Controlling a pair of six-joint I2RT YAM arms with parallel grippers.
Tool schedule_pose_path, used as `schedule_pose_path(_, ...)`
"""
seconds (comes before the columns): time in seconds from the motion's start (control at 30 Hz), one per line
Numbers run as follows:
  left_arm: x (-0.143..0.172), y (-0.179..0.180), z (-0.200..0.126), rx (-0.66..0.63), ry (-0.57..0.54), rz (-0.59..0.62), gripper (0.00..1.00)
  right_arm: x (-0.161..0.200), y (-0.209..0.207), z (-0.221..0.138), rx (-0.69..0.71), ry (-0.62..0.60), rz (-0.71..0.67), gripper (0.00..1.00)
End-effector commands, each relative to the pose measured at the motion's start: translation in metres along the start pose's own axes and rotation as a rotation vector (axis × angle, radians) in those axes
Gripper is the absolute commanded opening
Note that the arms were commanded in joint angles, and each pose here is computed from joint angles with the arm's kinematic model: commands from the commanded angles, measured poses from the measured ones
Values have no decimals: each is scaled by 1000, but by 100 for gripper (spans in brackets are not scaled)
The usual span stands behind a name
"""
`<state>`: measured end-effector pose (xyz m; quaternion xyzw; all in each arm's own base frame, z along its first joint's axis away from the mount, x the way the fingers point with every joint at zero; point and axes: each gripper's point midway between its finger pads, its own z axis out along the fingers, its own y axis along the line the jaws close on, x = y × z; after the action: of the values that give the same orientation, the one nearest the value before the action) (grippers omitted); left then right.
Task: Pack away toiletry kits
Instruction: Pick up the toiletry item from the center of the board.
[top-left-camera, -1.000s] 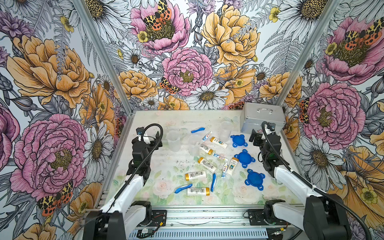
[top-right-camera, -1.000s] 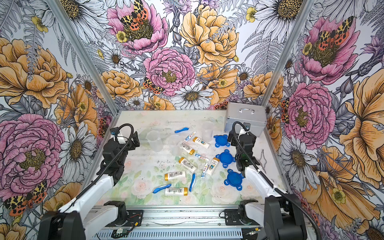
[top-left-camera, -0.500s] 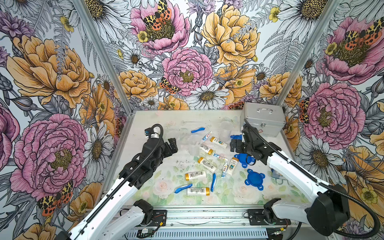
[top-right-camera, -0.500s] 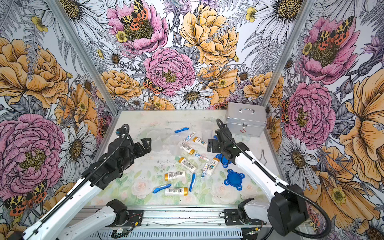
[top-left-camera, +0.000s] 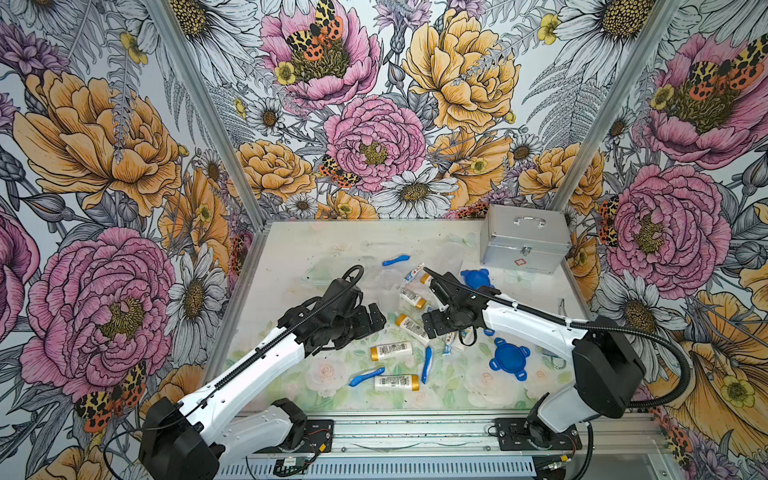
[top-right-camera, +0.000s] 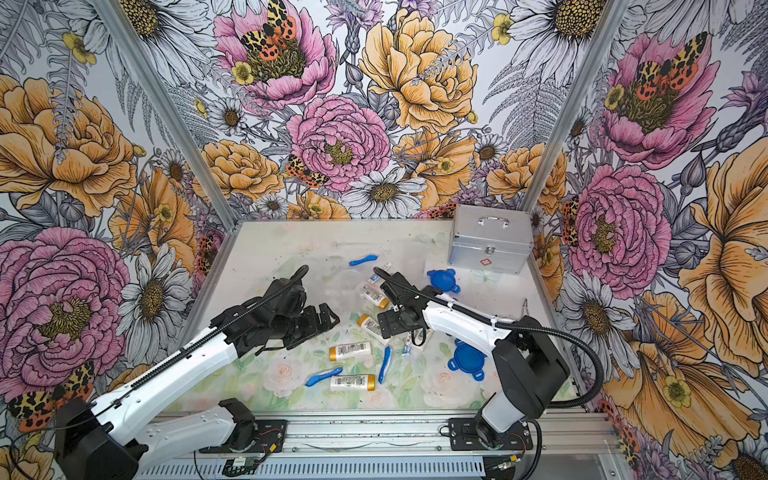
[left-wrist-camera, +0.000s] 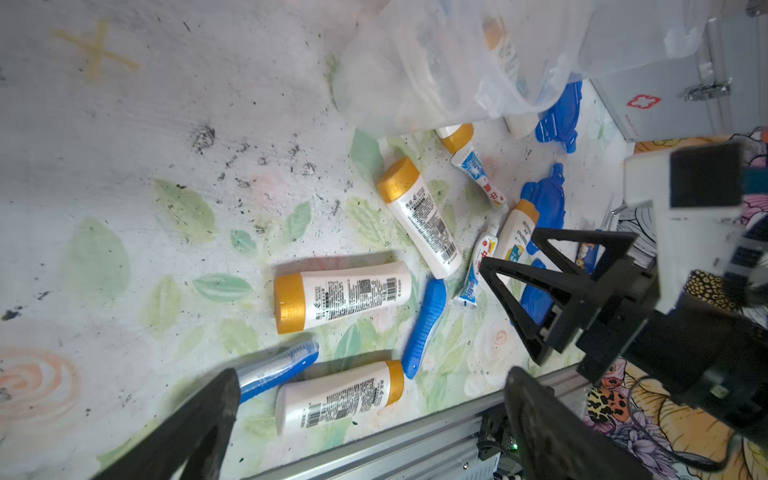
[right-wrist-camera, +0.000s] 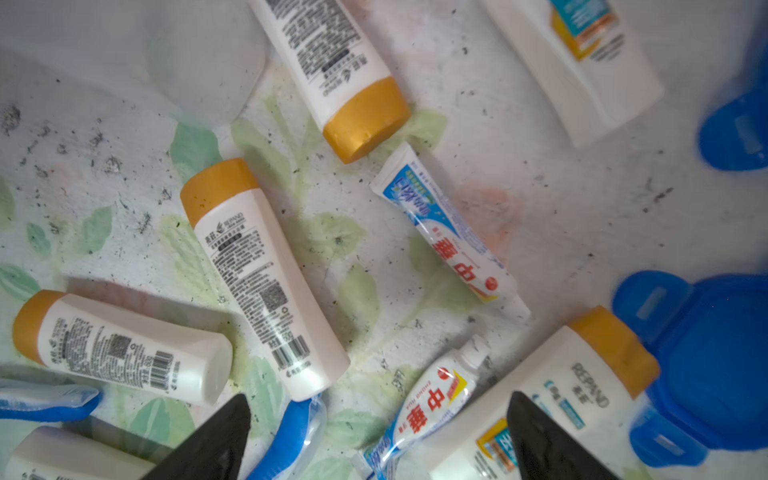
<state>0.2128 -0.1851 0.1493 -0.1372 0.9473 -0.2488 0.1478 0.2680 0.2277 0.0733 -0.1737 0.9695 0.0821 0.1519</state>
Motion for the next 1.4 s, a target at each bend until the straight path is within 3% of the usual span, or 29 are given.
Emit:
schedule_pose_path(0.0,10,2,0,18,52,-50,99,-23,22,7,-48,-38,-77,94)
schedule_pose_path(0.33,6,9,-10,38,-1,-113,99,-15,35,44,-64,32,-135,80)
schedule_pose_path(0.7,3,15,-8,8,4,-129,99,8,34,63,-61,91,-170,50)
schedule_pose_path(0.83,3,15,-7,2,10,-128,99,15,32,63,-56,94,-185,44)
schedule_pose_path(1.13,1,4,-7,13,35,-84,99,24,30,42,-77,35,-208,24)
schedule_pose_path(1.37,-4,-35,-8,79,96,-5,99,-1,63,-26,-290,-204,-238,16)
